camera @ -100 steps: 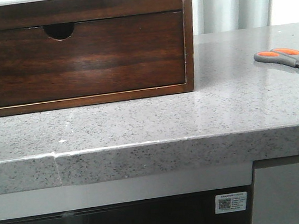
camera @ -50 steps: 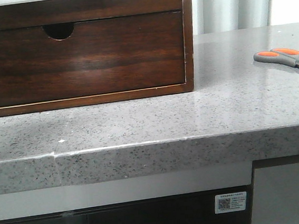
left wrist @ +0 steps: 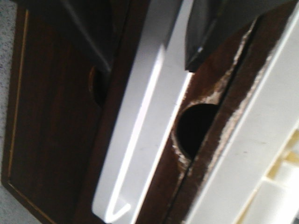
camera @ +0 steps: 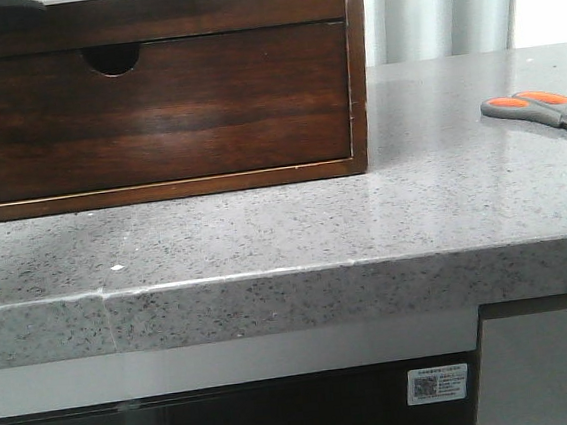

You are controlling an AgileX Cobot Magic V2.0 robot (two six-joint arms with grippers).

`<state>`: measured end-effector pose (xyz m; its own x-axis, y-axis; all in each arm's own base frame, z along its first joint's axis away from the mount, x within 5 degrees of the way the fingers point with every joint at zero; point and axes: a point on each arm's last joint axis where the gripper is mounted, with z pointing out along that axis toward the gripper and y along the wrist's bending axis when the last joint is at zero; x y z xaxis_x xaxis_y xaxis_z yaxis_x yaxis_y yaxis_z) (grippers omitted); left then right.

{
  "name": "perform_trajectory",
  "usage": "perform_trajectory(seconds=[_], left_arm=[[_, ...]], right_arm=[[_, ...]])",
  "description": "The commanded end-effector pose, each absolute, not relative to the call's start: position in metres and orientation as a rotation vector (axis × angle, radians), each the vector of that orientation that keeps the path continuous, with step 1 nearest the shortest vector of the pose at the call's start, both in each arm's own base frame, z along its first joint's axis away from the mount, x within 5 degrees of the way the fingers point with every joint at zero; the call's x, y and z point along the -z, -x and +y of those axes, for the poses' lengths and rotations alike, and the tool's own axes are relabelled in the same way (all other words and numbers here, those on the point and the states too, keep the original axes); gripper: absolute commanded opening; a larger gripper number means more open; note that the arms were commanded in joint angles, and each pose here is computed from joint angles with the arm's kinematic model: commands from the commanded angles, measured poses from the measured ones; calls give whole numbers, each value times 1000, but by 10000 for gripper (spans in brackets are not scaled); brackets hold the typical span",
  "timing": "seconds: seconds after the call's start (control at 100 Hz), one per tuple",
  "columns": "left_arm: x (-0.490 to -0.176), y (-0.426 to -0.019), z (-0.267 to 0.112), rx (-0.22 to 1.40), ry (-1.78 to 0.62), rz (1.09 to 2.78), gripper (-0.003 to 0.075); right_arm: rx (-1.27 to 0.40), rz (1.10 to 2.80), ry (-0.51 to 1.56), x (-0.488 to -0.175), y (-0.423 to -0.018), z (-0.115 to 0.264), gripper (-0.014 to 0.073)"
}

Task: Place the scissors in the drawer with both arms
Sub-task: 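Pull the drawer open toward the robot with the left gripper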

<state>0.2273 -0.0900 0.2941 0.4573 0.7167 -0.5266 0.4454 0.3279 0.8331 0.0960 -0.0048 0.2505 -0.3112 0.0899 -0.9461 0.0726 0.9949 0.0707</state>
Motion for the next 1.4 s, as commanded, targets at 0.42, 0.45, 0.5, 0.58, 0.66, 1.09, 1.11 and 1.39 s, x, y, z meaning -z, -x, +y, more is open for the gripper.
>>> perform_trajectory(seconds=[0.42, 0.45, 0.5, 0.58, 0.66, 1.09, 1.11, 1.39], left_arm=[[-311, -222, -95, -242, -1303, 1067, 4], [-311, -220, -94, -245, -1307, 1061, 4], [-311, -217, -94, -251, -1319, 1053, 4], [-312, -212, -93, -256, -1316, 1044, 4], [-312, -205, -92, -258, -1312, 1036, 4], [-303, -152, -85, -222, -1290, 932, 4], [-302, -149, -85, -225, -1290, 927, 4], [-295, -121, -79, -253, -1271, 883, 4]], right_arm=[[-13, 1801, -107, -265, -100, -5, -116], [-13, 1801, -107, -265, -100, -5, -116], [-13, 1801, -107, -265, -100, -5, -116], [-13, 1801, -107, -265, -100, -5, -116], [-13, 1801, -107, -265, -100, -5, -116], [-13, 1801, -107, -265, -100, -5, -116], [-13, 1801, -107, -265, -100, -5, -116], [-13, 1808, -107, -264, -100, -5, -116]])
